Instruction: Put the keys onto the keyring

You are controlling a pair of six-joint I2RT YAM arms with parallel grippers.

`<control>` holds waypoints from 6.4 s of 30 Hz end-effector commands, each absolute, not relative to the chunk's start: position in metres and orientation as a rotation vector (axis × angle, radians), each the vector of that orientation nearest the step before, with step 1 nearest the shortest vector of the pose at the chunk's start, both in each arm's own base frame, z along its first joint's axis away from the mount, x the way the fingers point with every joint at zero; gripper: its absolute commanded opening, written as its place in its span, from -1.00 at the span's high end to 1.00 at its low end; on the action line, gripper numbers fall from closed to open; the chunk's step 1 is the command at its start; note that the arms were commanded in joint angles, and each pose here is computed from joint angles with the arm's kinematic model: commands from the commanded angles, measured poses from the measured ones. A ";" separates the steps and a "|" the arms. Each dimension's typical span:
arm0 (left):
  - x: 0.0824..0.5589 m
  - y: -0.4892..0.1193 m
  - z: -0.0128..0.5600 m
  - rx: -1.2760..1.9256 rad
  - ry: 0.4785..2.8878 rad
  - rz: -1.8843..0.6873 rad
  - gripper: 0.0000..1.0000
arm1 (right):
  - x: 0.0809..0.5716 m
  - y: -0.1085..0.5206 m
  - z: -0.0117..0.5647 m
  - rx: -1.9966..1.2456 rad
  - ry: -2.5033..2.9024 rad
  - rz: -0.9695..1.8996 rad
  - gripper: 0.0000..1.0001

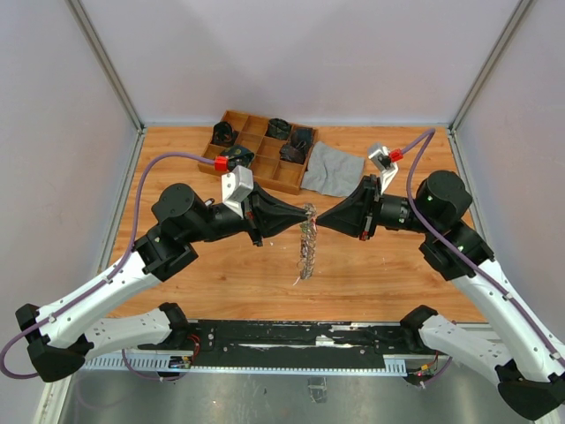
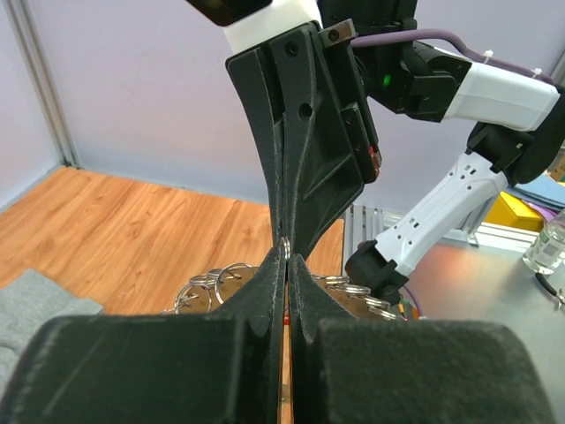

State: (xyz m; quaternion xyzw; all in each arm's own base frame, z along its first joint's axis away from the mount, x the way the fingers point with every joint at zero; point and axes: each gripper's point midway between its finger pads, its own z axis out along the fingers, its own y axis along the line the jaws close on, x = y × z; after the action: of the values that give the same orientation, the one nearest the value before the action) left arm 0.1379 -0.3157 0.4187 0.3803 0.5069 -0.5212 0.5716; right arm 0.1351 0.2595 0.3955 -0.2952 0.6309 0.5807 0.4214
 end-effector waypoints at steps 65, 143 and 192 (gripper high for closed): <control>0.129 -0.306 0.452 0.855 1.060 -1.245 0.84 | 0.123 0.271 0.424 -0.957 1.173 1.321 0.99; 0.128 -0.348 0.379 1.094 1.234 -1.172 0.99 | 0.115 0.258 0.368 -1.626 1.777 0.695 0.99; 0.120 -0.328 0.414 0.983 1.140 -1.189 0.99 | 0.113 0.240 0.407 -0.789 1.525 1.349 0.37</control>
State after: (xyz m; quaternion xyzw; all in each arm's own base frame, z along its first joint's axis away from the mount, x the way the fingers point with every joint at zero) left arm 0.1269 -0.3332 0.3818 0.4300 0.5254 -0.4926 0.5445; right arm 0.1193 0.2434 0.4047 -0.3136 0.6263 0.5425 0.4637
